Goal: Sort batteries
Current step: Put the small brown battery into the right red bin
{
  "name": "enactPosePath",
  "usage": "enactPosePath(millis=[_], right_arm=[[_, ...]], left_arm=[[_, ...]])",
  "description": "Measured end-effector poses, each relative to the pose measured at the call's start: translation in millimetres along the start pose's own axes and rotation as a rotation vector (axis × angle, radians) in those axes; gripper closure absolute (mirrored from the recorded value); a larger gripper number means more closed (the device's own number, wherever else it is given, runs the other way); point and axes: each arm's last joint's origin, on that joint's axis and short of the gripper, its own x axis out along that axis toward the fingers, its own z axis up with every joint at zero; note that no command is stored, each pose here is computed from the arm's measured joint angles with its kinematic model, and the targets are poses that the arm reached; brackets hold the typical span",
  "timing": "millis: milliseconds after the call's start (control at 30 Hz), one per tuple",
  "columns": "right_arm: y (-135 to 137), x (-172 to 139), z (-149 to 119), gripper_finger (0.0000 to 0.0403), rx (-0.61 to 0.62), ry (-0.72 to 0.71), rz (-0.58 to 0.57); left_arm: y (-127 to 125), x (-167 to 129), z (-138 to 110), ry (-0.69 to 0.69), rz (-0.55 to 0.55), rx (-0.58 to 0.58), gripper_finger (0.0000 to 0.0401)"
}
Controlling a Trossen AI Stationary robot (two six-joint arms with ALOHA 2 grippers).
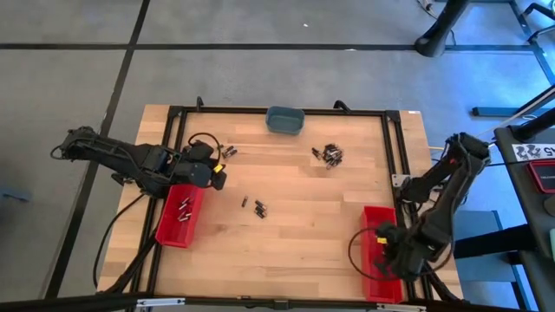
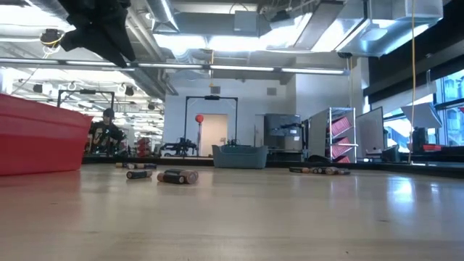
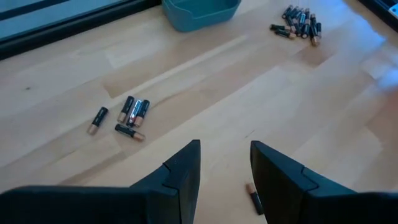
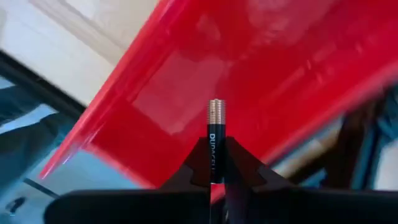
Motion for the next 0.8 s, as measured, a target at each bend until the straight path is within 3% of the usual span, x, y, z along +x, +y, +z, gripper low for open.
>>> enactPosePath(millis=[167, 467, 667, 800], right_arm=[[-6, 20, 20, 0.0386, -0.200, -0.010, -0.038], [-17, 49, 43, 0.0383, -0.750, 0.018, -0.097], [-25, 62, 46, 0.0382, -0.874, 0.030, -0.106], [-23, 64, 47, 0.0374, -0.893, -0.005, -0.080]], left_arm=[[0, 0, 0, 0.001, -0.002, -0.002, 0.0272], [0, 0, 0, 0.008, -0.007, -0.059, 0.0272], [0, 0, 0, 0.008, -0.007, -0.043, 0.0272], [0, 0, 0, 0.008, -0.007, -0.049, 0.0272]])
